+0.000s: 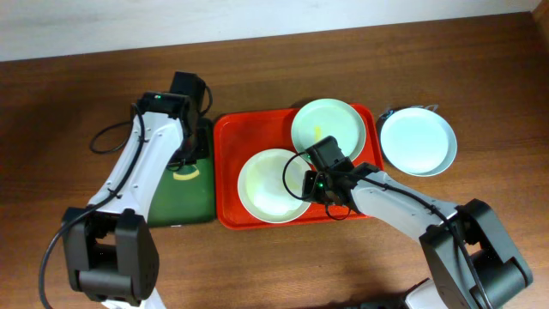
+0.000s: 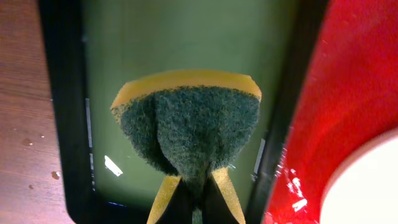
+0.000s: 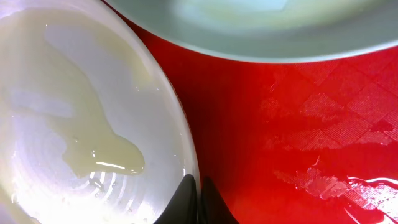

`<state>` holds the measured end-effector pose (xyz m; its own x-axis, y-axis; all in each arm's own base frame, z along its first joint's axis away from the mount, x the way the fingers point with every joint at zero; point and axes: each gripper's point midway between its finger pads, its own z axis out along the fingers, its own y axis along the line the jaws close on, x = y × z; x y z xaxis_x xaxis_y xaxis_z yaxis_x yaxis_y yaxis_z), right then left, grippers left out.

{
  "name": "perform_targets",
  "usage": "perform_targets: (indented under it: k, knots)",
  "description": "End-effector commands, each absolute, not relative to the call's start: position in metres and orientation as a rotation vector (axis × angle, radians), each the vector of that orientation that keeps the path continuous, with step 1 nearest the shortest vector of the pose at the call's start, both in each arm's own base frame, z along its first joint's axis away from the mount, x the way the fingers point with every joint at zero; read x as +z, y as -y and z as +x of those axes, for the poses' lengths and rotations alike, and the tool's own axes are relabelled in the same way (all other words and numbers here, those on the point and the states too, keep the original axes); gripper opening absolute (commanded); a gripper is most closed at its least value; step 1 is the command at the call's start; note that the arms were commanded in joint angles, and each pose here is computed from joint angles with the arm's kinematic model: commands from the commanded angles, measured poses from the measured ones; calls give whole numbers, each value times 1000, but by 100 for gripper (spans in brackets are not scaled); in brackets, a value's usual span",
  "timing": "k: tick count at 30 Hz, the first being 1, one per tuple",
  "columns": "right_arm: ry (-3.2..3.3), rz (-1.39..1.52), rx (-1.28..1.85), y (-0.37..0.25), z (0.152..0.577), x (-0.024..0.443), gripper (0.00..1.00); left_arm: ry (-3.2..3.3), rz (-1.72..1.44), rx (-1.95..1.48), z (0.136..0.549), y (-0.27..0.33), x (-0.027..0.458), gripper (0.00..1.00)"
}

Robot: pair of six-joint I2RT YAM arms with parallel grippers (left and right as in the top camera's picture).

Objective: Clean dirty plates on tray and stack at the side
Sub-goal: 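Drop the sponge into the green tray and raise the left arm aside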

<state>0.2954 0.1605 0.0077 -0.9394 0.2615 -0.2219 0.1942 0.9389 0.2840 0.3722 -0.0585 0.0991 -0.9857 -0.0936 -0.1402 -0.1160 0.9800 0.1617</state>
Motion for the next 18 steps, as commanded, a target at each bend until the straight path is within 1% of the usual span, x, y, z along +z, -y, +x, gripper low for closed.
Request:
perform_targets:
  k: [1, 6, 9, 10, 11, 12, 13, 14, 15, 17, 18]
  knots:
    - [-2853, 340, 361, -159, 290, 4, 4, -3004, -215, 316, 362, 45, 82, 0]
    - [-2853, 340, 361, -159, 290, 4, 4, -3025, -211, 328, 347, 41, 41, 0]
    - [-2853, 340, 361, -159, 290, 4, 4, -3027, -208, 328, 345, 41, 36, 0]
    - [-2853, 340, 361, -159, 290, 4, 4, -3027, -208, 328, 345, 41, 36, 3]
    - [-2853, 340, 361, -159, 290, 4, 4, -3028, -207, 329, 345, 41, 36, 9]
    - [-2852, 340, 362, -159, 290, 4, 4, -3031, -207, 330, 345, 41, 39, 7]
    - [-2852, 340, 362, -159, 290, 4, 4, -3031, -208, 330, 346, 41, 44, 18]
    - [-2852, 340, 362, -159, 290, 4, 4, -3021, -211, 325, 352, 42, 55, 40]
    - [-2852, 340, 362, -159, 290, 4, 4, -2998, -221, 311, 362, 43, 73, 58]
    - [-2852, 340, 362, -159, 290, 4, 4, -2945, -251, 270, 381, 42, 111, 77]
    - [-2853, 340, 362, -159, 290, 4, 5, -2910, -277, 234, 391, 40, 134, 94]
